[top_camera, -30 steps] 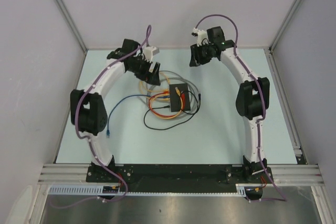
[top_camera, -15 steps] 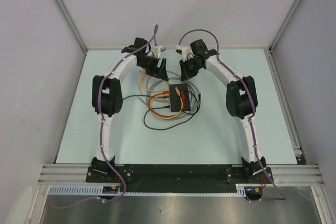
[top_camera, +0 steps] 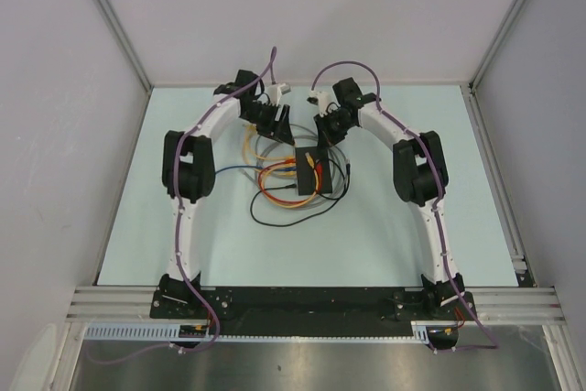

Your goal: Pull the plug from the switch port

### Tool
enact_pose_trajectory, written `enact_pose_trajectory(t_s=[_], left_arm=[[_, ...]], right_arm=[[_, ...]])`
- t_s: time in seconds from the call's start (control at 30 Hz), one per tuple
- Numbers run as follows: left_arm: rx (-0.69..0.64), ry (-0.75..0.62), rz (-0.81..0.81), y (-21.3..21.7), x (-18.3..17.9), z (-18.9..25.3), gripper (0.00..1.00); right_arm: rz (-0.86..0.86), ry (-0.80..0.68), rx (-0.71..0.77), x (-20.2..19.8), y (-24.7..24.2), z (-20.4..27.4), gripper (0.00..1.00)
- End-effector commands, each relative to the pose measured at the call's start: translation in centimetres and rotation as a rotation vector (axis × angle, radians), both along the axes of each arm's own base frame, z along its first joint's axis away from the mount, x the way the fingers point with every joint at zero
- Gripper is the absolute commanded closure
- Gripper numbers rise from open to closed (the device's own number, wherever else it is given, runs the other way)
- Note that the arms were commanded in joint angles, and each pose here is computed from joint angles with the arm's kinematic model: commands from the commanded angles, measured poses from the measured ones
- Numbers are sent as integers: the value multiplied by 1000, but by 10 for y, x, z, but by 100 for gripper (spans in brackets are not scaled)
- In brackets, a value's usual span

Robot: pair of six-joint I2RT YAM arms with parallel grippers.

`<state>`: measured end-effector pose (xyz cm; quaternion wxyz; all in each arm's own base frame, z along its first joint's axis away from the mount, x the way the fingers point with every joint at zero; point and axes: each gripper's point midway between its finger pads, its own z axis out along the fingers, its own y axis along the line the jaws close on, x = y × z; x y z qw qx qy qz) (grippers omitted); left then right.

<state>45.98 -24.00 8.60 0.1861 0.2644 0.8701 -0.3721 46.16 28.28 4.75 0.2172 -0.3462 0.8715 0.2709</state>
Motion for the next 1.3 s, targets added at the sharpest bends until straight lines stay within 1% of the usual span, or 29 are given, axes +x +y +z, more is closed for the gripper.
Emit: enact_pose_trajectory(t_s=[0.0,0.17,0.23,0.57,0.83,1.13,1.27], left_arm=[[-39,59,-12,-1,-8,-8,34],[-22,108,-1,4,-12,-25,32],[-37,126,-1,4,-14,-28,33],[-68,203,18,3,-17,-46,40],[-110,241,26,-2,-17,-51,45],[-138,269,28,-5,-17,-58,54],[-149,290,35,-5,-17,-61,54]], right_arm=[[28,100,-110,-31,-16,-38,100],[72,117,-132,-41,-18,-44,100],[83,121,-138,-45,-18,-44,100],[91,144,-159,-57,-25,-46,100],[90,139,-168,-57,-25,-46,100],[93,135,-185,-60,-26,-46,100],[92,132,-192,-60,-27,-46,100]])
